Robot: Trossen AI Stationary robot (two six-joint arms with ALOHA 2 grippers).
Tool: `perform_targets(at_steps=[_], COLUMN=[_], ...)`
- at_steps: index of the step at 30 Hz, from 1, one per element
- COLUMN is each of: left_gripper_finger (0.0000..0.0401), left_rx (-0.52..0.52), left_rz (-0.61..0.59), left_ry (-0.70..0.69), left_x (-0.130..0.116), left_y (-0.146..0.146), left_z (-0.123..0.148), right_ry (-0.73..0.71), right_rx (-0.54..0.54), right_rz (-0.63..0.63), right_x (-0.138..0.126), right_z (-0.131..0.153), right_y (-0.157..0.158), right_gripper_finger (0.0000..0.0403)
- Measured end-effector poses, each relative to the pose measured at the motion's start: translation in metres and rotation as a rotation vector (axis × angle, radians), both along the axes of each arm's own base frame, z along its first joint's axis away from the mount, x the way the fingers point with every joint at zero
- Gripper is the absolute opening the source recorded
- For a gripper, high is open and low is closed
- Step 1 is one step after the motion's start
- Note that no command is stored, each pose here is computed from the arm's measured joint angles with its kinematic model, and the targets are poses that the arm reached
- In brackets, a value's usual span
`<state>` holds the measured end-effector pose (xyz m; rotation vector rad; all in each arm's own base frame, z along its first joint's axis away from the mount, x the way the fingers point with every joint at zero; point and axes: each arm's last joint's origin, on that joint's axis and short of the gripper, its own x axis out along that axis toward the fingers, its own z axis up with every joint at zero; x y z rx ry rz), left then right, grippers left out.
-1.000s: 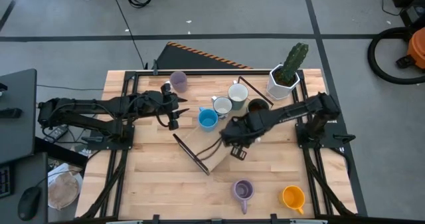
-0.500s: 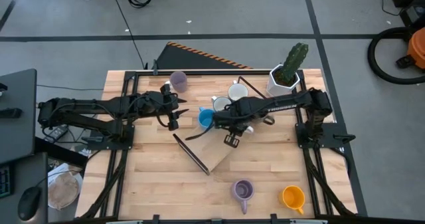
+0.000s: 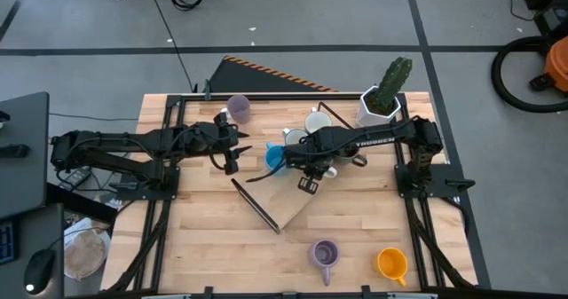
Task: Place coffee mugs
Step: Put the light green mug on the shelf
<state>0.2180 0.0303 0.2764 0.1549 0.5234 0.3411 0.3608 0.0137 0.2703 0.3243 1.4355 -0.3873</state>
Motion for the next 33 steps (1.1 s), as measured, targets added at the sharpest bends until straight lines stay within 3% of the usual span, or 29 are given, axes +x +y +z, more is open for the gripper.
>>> perform_targets(at_steps=[19, 27, 33], left_gripper_finger=[0.0172, 0.0172, 0.0172], left_rx=[-0.001, -0.001, -0.001], left_rz=[0.000, 0.000, 0.000], left_ry=[0.009, 0.012, 0.012], left_x=[0.000, -0.001, -0.001], left_y=[0.000, 0.000, 0.000], left_z=[-0.001, -0.001, -0.001], right_ry=[-0.047, -0.038, -0.035], right_rx=[0.054, 0.011, 0.004], right_rz=[-0.022, 0.005, 0.019], right_x=[0.004, 0.002, 0.000], right_z=[0.001, 0.002, 0.021], right_y=[0.002, 0.007, 0.007], right_gripper_finger=[0.0111, 0.0115, 0.0115])
